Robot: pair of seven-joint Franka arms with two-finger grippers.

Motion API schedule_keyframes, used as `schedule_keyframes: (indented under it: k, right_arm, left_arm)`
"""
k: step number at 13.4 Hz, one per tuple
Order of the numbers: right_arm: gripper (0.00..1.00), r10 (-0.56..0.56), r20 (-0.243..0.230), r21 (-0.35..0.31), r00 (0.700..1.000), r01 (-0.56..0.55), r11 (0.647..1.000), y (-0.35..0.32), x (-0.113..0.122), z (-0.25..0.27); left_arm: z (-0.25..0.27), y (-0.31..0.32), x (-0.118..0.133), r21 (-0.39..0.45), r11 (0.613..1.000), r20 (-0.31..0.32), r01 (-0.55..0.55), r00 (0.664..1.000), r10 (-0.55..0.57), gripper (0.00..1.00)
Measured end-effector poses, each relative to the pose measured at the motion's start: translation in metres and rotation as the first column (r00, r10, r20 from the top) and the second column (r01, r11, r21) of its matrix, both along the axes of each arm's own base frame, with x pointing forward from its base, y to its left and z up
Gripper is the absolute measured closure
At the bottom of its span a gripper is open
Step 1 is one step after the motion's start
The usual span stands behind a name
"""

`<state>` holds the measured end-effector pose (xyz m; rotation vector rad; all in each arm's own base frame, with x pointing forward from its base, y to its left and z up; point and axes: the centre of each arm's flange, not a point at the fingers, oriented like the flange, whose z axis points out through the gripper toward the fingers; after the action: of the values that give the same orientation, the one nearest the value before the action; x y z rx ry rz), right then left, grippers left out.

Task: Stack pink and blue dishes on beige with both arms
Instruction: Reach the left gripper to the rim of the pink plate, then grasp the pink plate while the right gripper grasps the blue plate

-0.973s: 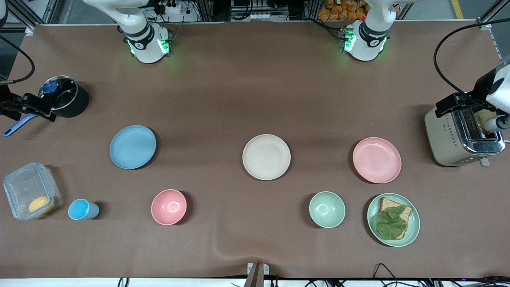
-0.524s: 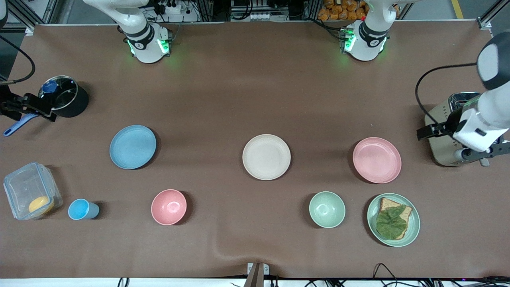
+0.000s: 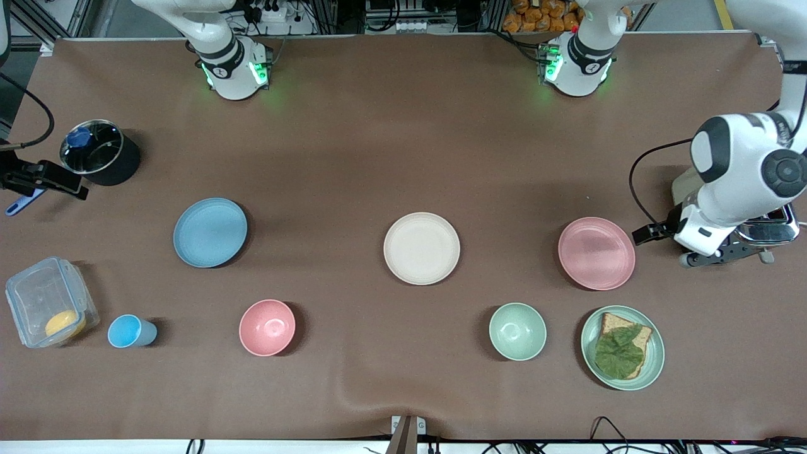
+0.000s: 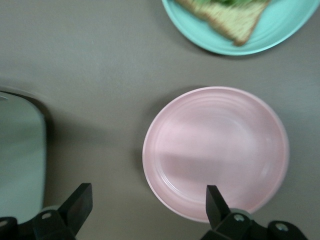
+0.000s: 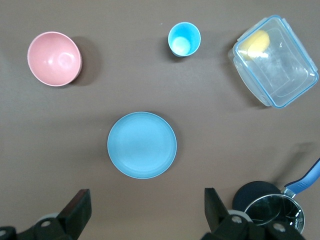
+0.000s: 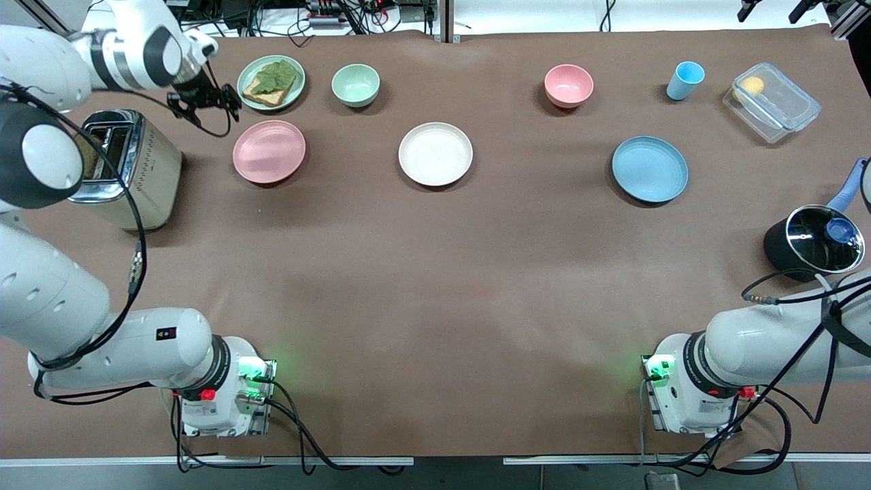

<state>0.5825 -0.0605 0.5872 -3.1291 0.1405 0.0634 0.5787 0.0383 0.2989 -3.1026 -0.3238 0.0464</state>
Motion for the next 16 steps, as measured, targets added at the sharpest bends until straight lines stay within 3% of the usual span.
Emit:
schedule_keyframes:
  k: [3,6,10,11,13,14,16]
  right_arm:
    - [0.00,-0.022,-0.063,0.007,0.998,0.022,1.000,-0.016,0.006,-0.033]
    - [0.00,-0.038,-0.132,0.042,0.991,0.043,0.998,-0.034,0.015,-0.099]
    - [0.00,-0.007,-0.102,0.100,0.995,0.017,0.995,-0.042,0.010,-0.186]
    - [0.00,0.004,-0.095,0.102,0.996,0.006,0.995,-0.043,0.005,-0.206]
    - [0.00,0.027,-0.085,0.105,0.996,-0.018,0.994,-0.042,-0.006,-0.239]
    - [0.00,0.046,-0.083,0.106,0.995,-0.037,0.994,-0.043,-0.010,-0.254]
    - [0.00,0.093,-0.082,0.119,0.992,-0.082,0.989,-0.058,-0.016,-0.283]
  left_arm:
    - [-0.051,0.009,-0.002,-0.011,1.000,-0.028,-0.014,1.000,0.014,0.00]
    - [-0.084,0.008,-0.003,-0.018,1.000,-0.038,-0.015,0.999,0.014,0.00]
    - [-0.099,0.016,-0.006,-0.022,0.999,-0.052,-0.030,0.998,0.029,0.01]
    - [-0.101,0.018,-0.006,-0.023,0.999,-0.054,-0.033,0.998,0.032,0.05]
    - [-0.103,0.018,-0.006,-0.023,0.999,-0.056,-0.032,0.998,0.031,0.27]
    - [-0.103,0.017,-0.006,-0.024,0.999,-0.057,-0.032,0.998,0.030,0.28]
    - [-0.105,0.016,-0.007,-0.025,0.999,-0.059,-0.030,0.998,0.029,0.48]
